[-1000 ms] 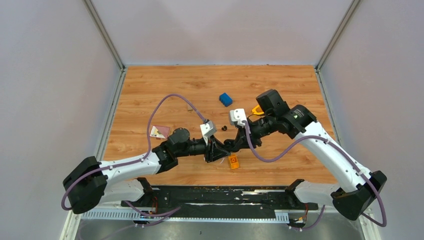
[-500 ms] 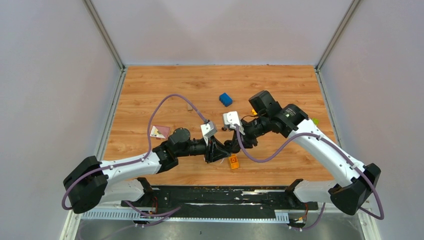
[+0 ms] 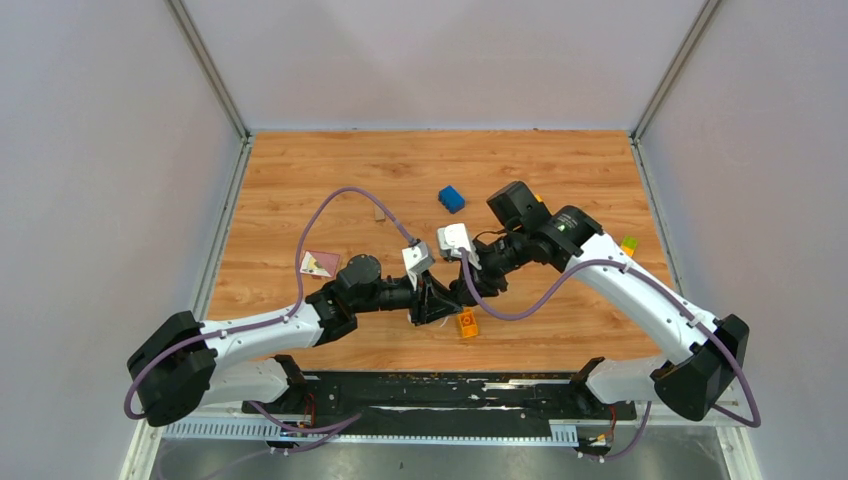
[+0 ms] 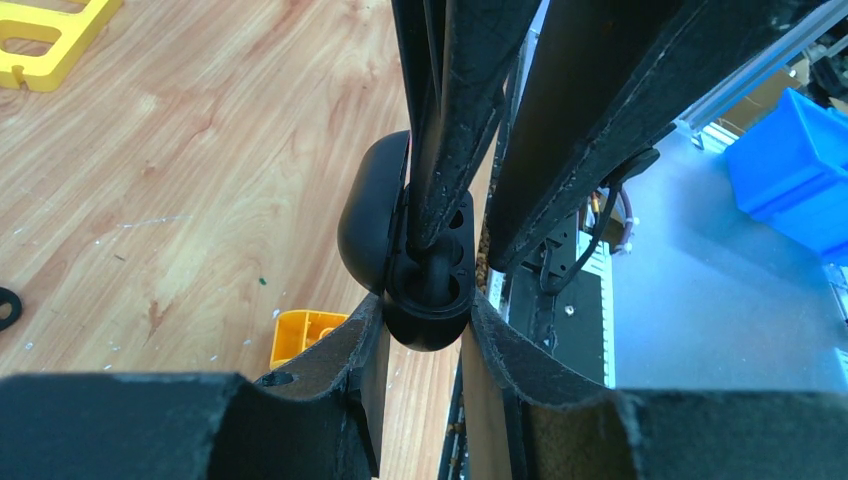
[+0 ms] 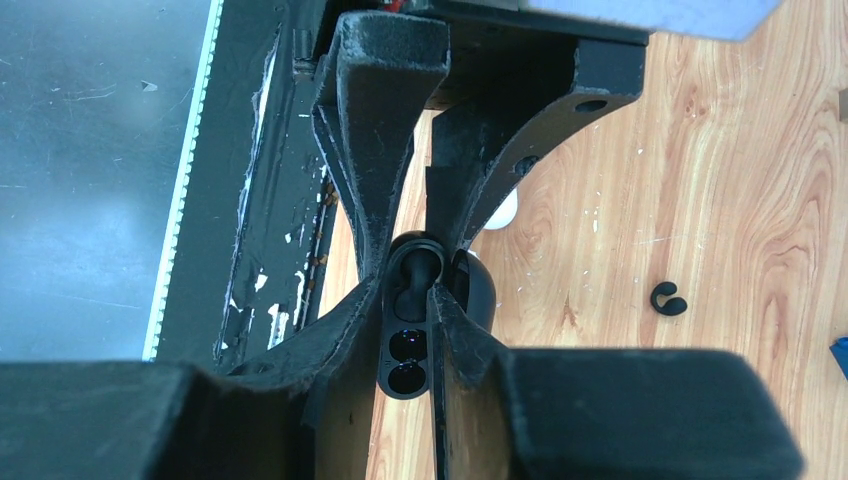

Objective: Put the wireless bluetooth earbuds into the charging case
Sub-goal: Place the earbud in the charging case.

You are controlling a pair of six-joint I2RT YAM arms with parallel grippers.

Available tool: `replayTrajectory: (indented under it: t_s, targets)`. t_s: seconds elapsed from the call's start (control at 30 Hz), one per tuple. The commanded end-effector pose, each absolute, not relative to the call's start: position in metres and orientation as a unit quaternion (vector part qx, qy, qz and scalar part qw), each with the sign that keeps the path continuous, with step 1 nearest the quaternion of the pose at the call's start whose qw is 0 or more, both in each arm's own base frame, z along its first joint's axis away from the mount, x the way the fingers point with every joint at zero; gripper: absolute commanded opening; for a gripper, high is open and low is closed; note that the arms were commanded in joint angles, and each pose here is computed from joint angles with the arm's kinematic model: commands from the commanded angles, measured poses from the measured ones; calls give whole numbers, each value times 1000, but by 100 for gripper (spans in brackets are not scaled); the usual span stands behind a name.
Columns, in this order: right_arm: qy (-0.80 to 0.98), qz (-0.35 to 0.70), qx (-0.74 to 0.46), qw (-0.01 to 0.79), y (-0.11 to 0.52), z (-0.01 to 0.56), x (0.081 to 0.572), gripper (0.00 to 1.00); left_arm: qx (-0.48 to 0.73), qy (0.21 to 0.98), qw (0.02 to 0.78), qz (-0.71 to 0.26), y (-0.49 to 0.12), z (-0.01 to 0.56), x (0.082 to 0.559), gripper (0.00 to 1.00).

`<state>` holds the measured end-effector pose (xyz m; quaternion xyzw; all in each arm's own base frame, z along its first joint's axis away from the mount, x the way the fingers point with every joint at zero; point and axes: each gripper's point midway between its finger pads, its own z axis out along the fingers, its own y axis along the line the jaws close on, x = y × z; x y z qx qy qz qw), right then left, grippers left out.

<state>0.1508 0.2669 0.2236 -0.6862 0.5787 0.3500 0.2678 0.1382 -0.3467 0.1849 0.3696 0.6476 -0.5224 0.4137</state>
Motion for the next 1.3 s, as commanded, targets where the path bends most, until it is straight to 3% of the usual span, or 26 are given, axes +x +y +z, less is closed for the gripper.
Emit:
replayTrajectory:
  t_s: [0.0, 0.2, 0.4, 0.6, 1.27]
  targets:
    - [555, 357, -692, 292, 280, 239, 154, 24, 374, 617, 433, -540, -354, 211, 137, 0]
    - [556, 358, -693, 289, 281, 237, 154, 22, 374, 618, 432, -540, -354, 210, 137, 0]
    - [555, 362, -693, 283, 281, 234, 151, 8, 374, 617, 433, -541, -354, 210, 137, 0]
    - [552, 364, -693, 287, 280, 235, 150, 0, 375, 609, 439, -544, -351, 211, 135, 0]
    - [560, 466, -615, 303, 278, 247, 146, 0, 362, 572, 475, -562, -347, 222, 133, 0]
